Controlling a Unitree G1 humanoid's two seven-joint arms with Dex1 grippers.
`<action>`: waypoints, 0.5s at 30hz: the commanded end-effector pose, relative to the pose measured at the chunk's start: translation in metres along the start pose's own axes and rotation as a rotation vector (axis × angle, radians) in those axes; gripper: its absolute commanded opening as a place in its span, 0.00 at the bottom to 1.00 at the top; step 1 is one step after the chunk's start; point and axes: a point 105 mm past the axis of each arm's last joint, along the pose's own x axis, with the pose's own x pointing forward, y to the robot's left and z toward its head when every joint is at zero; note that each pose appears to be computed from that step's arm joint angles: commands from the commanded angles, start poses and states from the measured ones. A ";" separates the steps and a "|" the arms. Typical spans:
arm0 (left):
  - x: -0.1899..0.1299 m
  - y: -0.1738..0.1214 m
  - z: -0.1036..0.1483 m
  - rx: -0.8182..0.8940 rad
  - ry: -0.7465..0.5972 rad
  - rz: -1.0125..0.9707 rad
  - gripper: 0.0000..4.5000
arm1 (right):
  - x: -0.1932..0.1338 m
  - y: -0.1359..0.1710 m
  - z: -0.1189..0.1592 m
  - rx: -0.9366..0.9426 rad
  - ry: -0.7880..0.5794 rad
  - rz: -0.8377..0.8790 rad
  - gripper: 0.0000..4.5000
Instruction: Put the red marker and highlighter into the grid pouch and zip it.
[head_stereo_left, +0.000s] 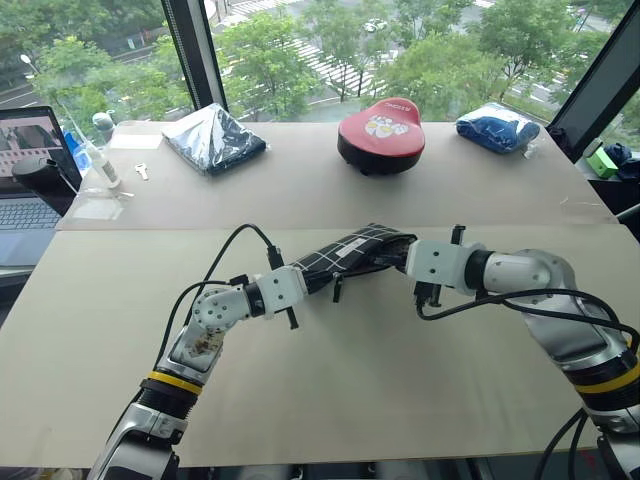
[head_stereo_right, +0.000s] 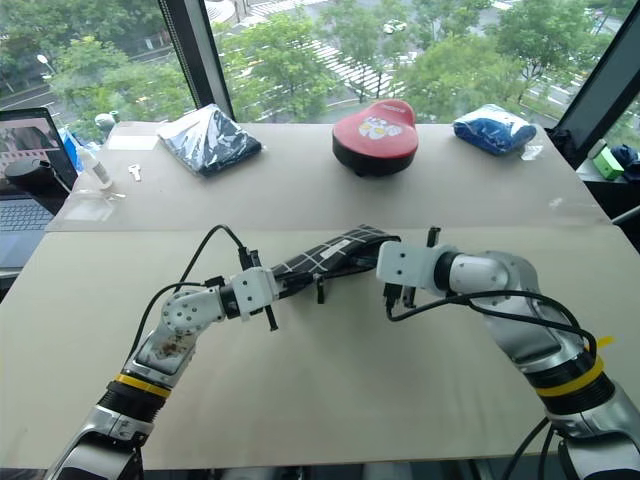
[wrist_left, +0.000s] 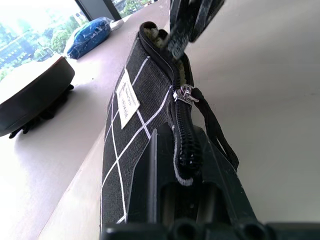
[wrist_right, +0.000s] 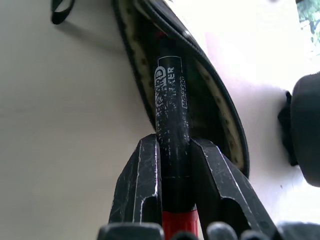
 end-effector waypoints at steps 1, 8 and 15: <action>0.002 0.003 0.012 0.030 -0.044 0.000 0.00 | 0.012 -0.006 0.012 -0.217 -0.041 -0.046 0.10; 0.001 0.004 0.011 0.022 -0.043 -0.009 0.00 | 0.040 -0.010 0.020 -0.438 -0.156 -0.135 0.10; -0.003 0.005 0.011 0.004 -0.048 -0.006 0.00 | 0.044 -0.023 0.039 -0.347 -0.319 -0.253 0.33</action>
